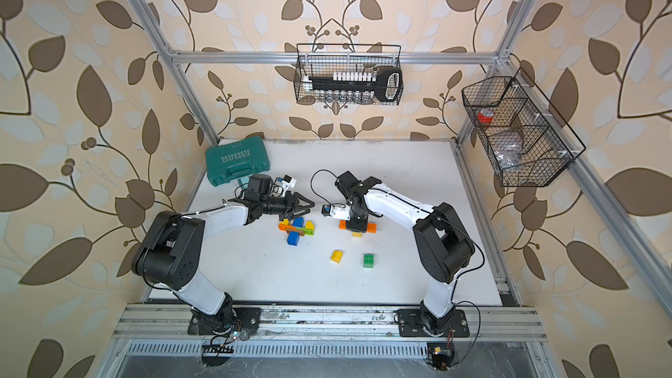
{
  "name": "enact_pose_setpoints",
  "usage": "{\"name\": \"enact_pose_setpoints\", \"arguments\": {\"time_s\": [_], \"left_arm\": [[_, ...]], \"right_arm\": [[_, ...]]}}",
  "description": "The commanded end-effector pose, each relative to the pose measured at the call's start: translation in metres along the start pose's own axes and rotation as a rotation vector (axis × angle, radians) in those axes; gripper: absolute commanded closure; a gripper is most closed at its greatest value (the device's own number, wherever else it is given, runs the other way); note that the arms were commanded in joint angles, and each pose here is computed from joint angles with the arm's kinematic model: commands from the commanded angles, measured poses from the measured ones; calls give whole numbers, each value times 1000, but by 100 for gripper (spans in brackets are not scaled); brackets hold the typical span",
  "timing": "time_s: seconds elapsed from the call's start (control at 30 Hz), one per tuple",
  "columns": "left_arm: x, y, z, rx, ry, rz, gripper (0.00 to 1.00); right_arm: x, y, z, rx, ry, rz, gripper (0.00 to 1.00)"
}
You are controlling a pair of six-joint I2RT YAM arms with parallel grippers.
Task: Assemble a fork with lego
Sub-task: Assemble the lego brick with the lego brick.
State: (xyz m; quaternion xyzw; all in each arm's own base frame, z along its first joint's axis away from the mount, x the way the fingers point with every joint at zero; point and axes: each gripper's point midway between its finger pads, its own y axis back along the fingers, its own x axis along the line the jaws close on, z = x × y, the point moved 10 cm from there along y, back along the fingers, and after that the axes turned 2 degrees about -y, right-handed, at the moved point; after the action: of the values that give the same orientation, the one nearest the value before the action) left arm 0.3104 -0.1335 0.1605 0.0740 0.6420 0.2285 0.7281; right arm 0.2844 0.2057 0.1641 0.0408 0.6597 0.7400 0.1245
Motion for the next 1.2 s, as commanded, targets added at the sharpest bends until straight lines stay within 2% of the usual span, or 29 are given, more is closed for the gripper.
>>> {"name": "enact_pose_setpoints", "arguments": {"time_s": [0.0,0.17,0.47,0.63,0.77,0.9,1.17], "left_arm": [[-1,3,3,-9,-28,-3,50],[-1,3,4,-11,-30,0,49],[-3,4,4,-14,-42,0,42],[-7,6,5,-21,-53,1,42],[-11,8,5,-25,-73,6,41],[-15,10,6,-24,-85,17,42],[-34,7,-1,-35,-151,40,42]], "right_arm": [[4,-11,-2,10,-6,35,78],[3,-12,-2,22,-26,23,69],[6,-1,2,-29,-48,27,47],[-1,18,2,-91,-120,-11,42],[-8,45,-2,-169,-239,-54,42],[-9,61,-9,-172,-365,-77,42],[16,87,-44,-173,-815,-43,42]]}}
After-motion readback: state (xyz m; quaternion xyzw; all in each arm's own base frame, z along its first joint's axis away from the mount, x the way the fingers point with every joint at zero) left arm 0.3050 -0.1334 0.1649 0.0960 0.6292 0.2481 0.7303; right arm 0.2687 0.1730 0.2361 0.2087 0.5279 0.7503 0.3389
